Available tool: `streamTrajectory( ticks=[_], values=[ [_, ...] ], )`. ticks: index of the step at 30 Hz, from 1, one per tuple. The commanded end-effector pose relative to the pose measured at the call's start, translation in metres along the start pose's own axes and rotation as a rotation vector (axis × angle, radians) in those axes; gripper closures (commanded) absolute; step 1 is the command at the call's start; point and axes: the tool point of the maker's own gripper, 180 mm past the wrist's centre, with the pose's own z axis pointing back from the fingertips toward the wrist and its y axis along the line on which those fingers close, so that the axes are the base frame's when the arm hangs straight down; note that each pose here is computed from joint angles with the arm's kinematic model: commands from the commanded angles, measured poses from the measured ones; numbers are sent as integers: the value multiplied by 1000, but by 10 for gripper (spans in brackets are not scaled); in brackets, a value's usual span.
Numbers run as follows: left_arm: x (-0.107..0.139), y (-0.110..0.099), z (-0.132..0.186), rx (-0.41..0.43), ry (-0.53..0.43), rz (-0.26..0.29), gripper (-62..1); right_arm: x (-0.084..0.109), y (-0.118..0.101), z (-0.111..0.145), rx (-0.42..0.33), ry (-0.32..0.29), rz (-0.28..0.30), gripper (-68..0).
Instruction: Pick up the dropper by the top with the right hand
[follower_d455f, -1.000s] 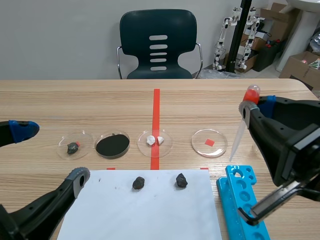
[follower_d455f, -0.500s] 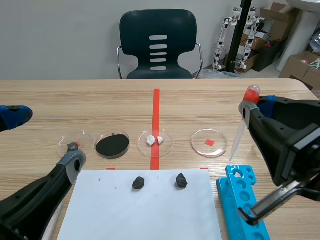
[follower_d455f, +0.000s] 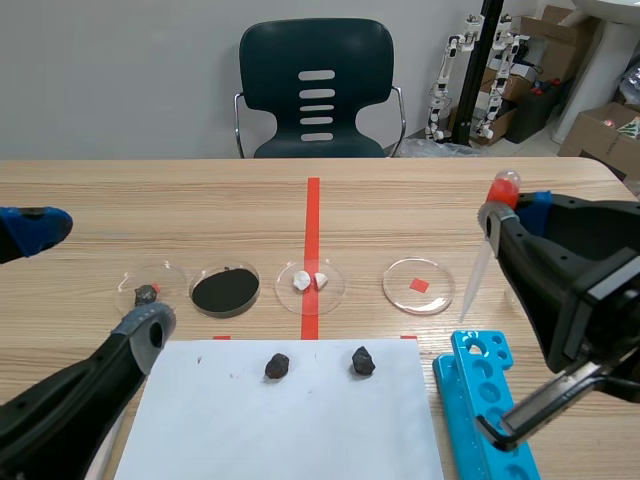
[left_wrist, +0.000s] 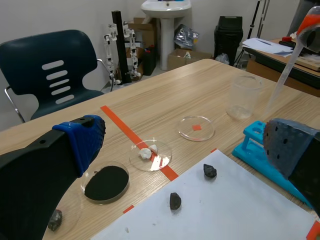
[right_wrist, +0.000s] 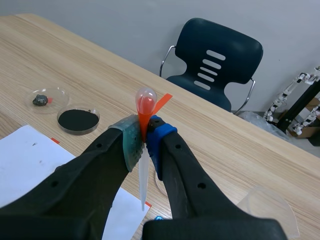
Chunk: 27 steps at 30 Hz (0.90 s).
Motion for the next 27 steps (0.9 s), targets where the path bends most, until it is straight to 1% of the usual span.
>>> streamTrajectory(
  ticks=[1, 3, 6, 10, 14, 21, 27],
  values=[
    [8, -3, -2, -14, -33, 10, -623, 7, -1, 0, -4, -24, 1, -2],
    [8, -5, -1, -30, -34, 18, -623, 7, -1, 0, -4, -24, 1, -2],
    [7, -8, -1, -41, -27, 14, -623, 7, -1, 0, -4, -24, 1, -2],
    [3, -11, -1, -61, -6, -10, -623, 7, -1, 0, -4, -25, 1, -2],
    [1, -17, -1, -92, 3, -12, -623, 7, -1, 0, -4, -25, 1, -2],
    [11, -33, 2, -181, -50, -11, -623, 6, -1, 0, -4, -20, 1, -2],
    [10, -37, 2, -206, -46, -2, -623, 6, -1, 0, -1, -17, 10, -2]
  ],
)
